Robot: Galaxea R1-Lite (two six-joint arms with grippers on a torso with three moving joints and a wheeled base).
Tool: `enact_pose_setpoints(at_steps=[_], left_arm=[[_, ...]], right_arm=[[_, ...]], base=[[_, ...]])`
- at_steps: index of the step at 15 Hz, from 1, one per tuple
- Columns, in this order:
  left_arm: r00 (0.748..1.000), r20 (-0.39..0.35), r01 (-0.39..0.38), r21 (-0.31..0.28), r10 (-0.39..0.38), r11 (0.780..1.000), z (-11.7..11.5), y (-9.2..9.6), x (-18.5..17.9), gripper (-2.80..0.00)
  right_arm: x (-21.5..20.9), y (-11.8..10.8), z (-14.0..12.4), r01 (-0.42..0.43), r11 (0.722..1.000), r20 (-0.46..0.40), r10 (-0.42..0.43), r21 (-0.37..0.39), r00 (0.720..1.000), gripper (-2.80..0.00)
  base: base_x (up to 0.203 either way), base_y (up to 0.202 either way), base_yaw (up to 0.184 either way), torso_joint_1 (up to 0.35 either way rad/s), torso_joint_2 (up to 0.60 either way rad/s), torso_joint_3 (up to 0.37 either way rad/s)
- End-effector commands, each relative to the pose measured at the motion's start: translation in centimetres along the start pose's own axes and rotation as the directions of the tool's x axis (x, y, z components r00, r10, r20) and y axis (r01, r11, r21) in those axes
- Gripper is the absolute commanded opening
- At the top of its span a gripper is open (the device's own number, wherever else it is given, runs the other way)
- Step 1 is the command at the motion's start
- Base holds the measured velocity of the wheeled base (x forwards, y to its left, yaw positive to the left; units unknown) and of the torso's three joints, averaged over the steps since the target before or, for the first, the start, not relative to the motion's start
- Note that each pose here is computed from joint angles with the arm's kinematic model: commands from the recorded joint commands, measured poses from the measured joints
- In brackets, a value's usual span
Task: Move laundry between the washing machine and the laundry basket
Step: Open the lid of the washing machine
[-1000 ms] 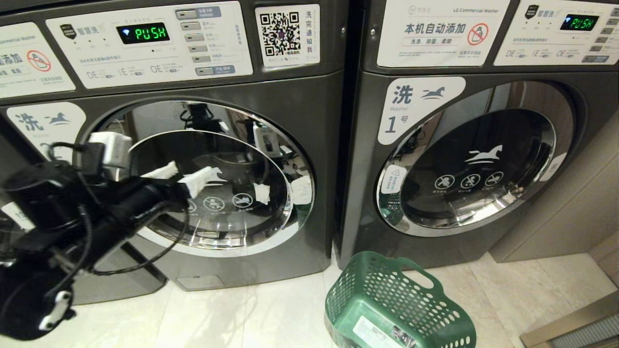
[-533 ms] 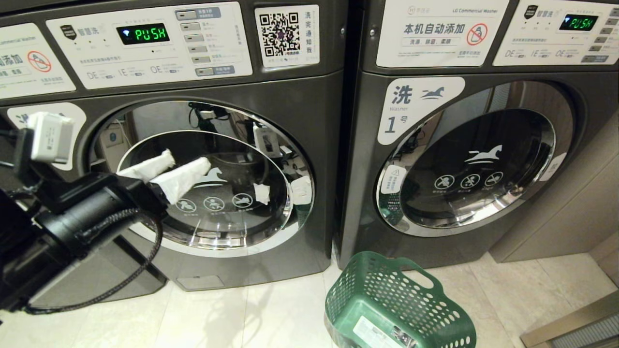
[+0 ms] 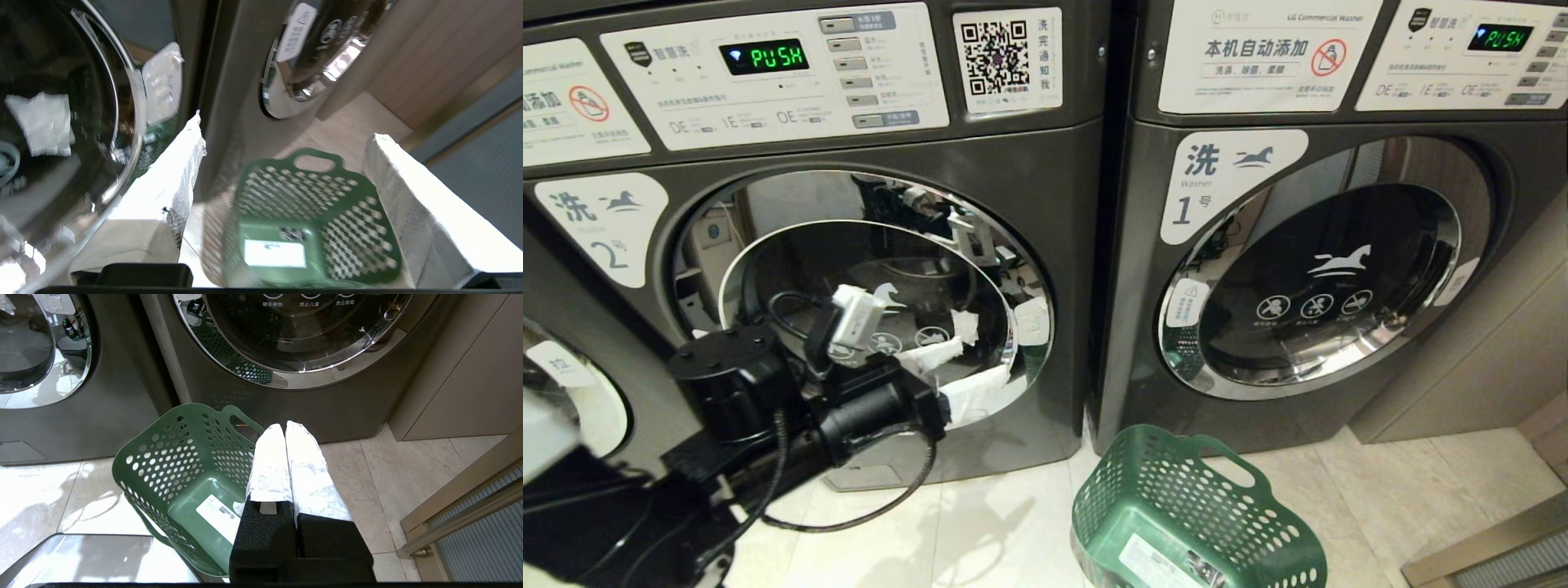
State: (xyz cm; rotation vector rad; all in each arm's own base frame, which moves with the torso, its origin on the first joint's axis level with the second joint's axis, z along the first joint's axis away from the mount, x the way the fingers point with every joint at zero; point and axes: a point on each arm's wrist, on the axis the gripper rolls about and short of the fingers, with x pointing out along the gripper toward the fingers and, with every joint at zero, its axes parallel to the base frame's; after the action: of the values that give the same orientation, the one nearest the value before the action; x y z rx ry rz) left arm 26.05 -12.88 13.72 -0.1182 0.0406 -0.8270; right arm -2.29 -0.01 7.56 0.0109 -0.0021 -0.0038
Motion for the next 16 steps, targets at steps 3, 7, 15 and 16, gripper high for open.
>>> enact_pose_setpoints(at_steps=[3,7,15,16], left_arm=[[0.999,-0.028,-0.016,0.019,0.017,1.000,-4.7,3.1,6.1,0.00],[0.991,0.032,-0.135,0.042,0.134,0.990,-5.4,4.6,9.1,0.00],[0.985,0.080,-0.162,0.073,0.156,0.984,-6.2,6.1,12.7,0.00],[0.984,0.087,-0.163,0.077,0.156,0.984,-6.3,6.3,13.1,0.00]], right_arm=[[0.0,0.0,0.0,-0.001,1.000,0.001,0.001,0.000,1.000,-2.80],[0.0,0.0,0.0,-0.001,1.000,0.001,0.001,0.000,1.000,-2.80],[0.0,0.0,0.0,0.000,1.000,0.001,0.000,0.000,1.000,-2.80],[0.0,0.0,0.0,-0.001,1.000,0.001,0.001,0.000,1.000,-2.80]], base=[[0.000,0.000,0.000,0.000,0.00,0.000],[0.000,0.000,0.000,0.000,0.00,0.000],[0.000,0.000,0.000,0.000,0.00,0.000],[0.000,0.000,0.000,0.000,0.00,0.000]])
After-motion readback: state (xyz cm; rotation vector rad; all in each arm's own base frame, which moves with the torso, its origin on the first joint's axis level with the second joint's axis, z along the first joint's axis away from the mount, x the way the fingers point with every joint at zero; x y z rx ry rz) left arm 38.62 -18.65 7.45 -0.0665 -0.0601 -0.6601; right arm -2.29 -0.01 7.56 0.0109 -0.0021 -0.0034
